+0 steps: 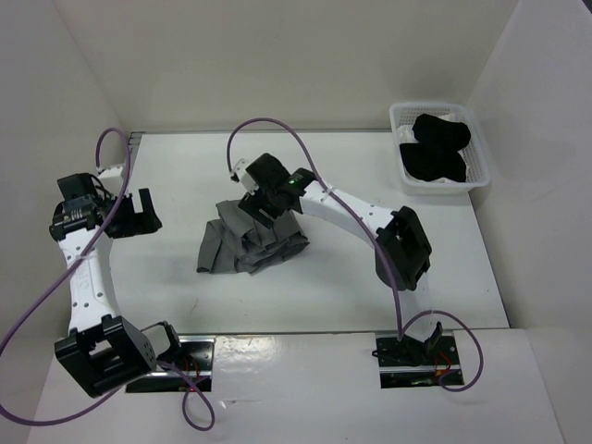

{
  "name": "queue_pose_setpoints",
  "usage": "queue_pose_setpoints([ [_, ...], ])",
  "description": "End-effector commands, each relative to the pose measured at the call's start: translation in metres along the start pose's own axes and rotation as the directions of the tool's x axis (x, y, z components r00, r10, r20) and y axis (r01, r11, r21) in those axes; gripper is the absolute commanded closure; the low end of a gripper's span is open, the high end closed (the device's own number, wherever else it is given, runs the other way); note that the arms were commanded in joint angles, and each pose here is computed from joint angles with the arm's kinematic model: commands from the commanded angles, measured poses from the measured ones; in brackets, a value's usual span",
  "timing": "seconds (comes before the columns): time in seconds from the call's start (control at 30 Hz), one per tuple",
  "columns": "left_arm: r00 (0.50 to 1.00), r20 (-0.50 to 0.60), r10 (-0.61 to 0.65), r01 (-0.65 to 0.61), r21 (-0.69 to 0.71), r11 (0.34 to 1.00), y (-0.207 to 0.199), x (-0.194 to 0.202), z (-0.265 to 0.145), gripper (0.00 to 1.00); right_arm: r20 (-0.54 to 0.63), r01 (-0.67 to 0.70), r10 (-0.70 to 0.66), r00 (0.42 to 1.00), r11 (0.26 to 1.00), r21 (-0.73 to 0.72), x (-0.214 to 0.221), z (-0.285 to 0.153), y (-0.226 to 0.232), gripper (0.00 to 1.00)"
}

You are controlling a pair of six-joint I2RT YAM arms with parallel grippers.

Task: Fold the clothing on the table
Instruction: Fold the skirt

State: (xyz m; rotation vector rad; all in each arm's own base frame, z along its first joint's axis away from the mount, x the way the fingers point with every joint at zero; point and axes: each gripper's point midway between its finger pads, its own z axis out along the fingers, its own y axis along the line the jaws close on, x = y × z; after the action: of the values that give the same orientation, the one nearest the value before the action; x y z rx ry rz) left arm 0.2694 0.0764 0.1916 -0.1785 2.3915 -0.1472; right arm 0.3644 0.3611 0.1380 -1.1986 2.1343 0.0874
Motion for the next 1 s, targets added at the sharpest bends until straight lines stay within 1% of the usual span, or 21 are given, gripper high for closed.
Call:
queue_pose_setpoints([
  [0.0,1.0,0.0,-0.022,0.022,0.021,1.0,-0.002,0.0,0.002,0.01,0.059,-0.006,0.008,0.998,1.0,-0.027,-0.022,0.002,0.005,0.14],
  [0.17,1.0,-0.009,-0.025,0.025,0.022,0.999,-0.002,0.001,0.004,0.01,0.04,-0.011,0.014,0.999,0.998,-0.068,-0.017,0.011,0.015,0.14],
  [0.33,0.999,-0.017,-0.028,0.029,0.024,0.999,-0.001,0.002,0.006,0.01,0.044,0.005,-0.002,0.999,0.996,-0.089,-0.023,0.013,0.026,0.14],
  [0.37,0.999,-0.017,-0.028,0.029,0.024,0.999,-0.001,0.002,0.006,0.01,0.035,0.016,-0.013,0.999,0.995,-0.099,-0.021,0.017,0.034,0.14],
  [0.53,1.0,-0.015,-0.019,0.02,0.033,0.999,-0.002,0.002,0.006,0.01,0.064,0.032,-0.024,0.998,0.991,-0.132,-0.037,0.012,0.052,0.14],
  [0.57,1.0,-0.015,-0.019,0.02,0.033,0.999,-0.002,0.002,0.006,0.01,0.069,0.052,-0.042,0.997,0.986,-0.157,-0.039,0.014,0.068,0.14],
  [0.67,1.0,-0.015,-0.019,0.02,0.033,0.999,-0.002,0.002,0.006,0.01,0.052,0.076,-0.068,0.996,0.981,-0.178,-0.038,0.02,0.085,0.14],
  [0.8,1.0,-0.015,-0.019,0.02,0.033,0.999,-0.002,0.002,0.006,0.01,0.057,0.103,-0.092,0.994,0.965,-0.24,-0.042,0.025,0.118,0.14],
  [0.97,1.0,-0.015,-0.019,0.02,0.033,0.999,-0.002,0.002,0.006,0.01,0.01,0.112,-0.114,0.993,0.949,-0.295,-0.027,0.045,0.144,0.14],
])
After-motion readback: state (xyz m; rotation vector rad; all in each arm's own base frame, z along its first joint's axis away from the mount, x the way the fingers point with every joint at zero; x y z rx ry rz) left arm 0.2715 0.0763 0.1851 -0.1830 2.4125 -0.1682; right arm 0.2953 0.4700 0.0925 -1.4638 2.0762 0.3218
